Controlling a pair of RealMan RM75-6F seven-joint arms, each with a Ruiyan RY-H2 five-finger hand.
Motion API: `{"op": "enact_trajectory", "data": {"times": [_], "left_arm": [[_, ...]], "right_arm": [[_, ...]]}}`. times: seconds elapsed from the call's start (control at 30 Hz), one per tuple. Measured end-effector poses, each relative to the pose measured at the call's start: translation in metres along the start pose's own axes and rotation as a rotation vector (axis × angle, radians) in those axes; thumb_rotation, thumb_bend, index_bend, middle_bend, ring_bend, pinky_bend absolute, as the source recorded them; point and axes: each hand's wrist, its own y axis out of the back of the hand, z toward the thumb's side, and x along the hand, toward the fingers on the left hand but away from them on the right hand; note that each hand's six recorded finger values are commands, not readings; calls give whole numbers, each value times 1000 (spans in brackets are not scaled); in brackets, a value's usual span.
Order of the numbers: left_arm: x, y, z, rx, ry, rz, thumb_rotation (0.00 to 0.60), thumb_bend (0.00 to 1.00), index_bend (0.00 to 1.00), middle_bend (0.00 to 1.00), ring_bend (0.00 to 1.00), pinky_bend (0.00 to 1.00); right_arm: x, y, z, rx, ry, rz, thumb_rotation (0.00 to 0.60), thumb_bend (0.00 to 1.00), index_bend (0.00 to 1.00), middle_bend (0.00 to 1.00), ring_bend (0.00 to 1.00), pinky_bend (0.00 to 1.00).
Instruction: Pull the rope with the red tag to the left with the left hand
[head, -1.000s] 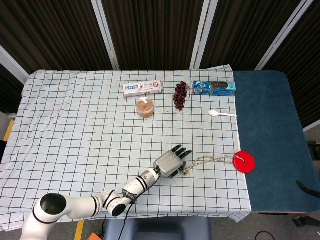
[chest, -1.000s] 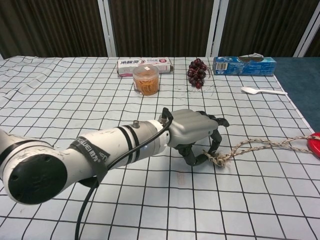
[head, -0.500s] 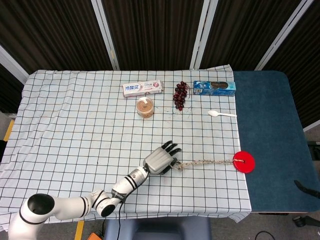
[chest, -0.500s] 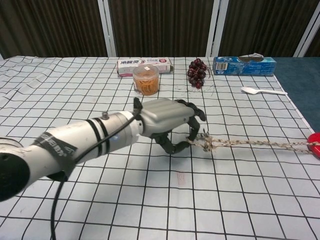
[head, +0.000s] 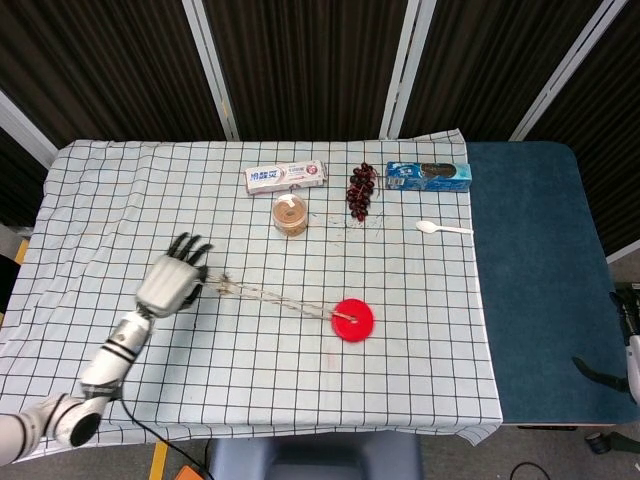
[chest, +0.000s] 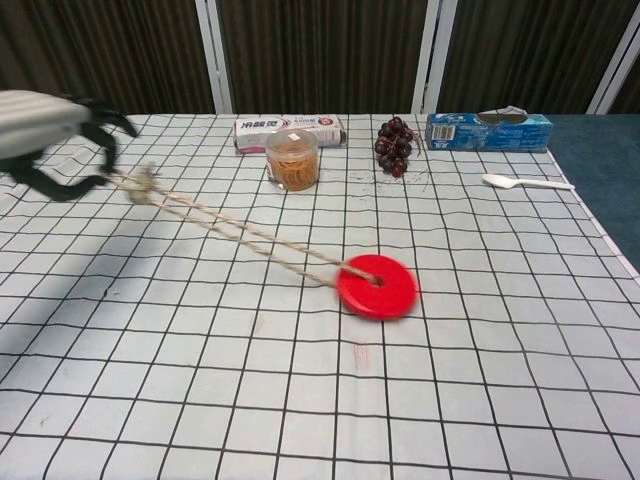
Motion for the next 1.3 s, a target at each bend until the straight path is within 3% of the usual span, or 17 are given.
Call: {"op": "enact_trajectory", "data": {"times": [0.1, 0.27, 0.43, 0.63, 0.77, 1.03, 1.07, 1.1, 1.13, 1.2, 1.23, 1.3], "left_arm": [[-32, 0, -45, 4, 108, 2, 600, 748, 859, 141, 0, 9], [-56, 4, -98, 44, 245, 25, 600, 779, 868, 167, 0, 13], [-105, 30, -181, 118, 524, 157, 600, 798, 873, 196, 0, 3], [-130, 58, -228, 158, 717, 252, 600, 807, 876, 215, 0, 17], [-132, 61, -229, 162, 720, 254, 600, 806, 876, 213, 0, 18], [-114, 52, -180, 44, 543, 247, 600, 783, 864, 214, 0, 28], [-111, 51, -172, 30, 516, 245, 600, 763, 830, 205, 0, 26], [-108, 48, -162, 14, 481, 235, 600, 695, 693, 162, 0, 17], [-106, 46, -155, 6, 459, 220, 600, 589, 447, 97, 0, 9], [-103, 38, -150, 9, 433, 160, 600, 400, 62, 6, 0, 0], [-102, 33, -150, 10, 429, 126, 600, 347, 0, 0, 0, 0], [-101, 22, -149, -6, 420, 33, 600, 305, 0, 0, 0, 0]], "right_arm": [[0, 0, 1, 0, 3, -1, 540, 267, 0, 0, 0, 0], [1, 1, 7, 2, 19, 0, 540, 267, 0, 0, 0, 0], [1, 1, 12, 4, 30, 1, 541, 268, 0, 0, 0, 0], [2, -1, 12, 3, 29, 4, 540, 267, 0, 0, 0, 0], [3, -2, 9, 1, 21, 5, 541, 267, 0, 0, 0, 0], [3, -4, 6, -5, 14, 13, 541, 268, 0, 0, 0, 0], [4, -4, 7, -6, 15, 14, 541, 268, 0, 0, 0, 0], [4, -5, 7, -7, 16, 16, 541, 268, 0, 0, 0, 0], [4, -5, 8, -8, 17, 16, 541, 268, 0, 0, 0, 0], [4, -4, 8, -9, 20, 14, 540, 268, 0, 0, 0, 0], [4, -4, 9, -10, 20, 12, 540, 268, 0, 0, 0, 0], [4, -3, 8, -11, 19, 10, 540, 267, 0, 0, 0, 0]]}}
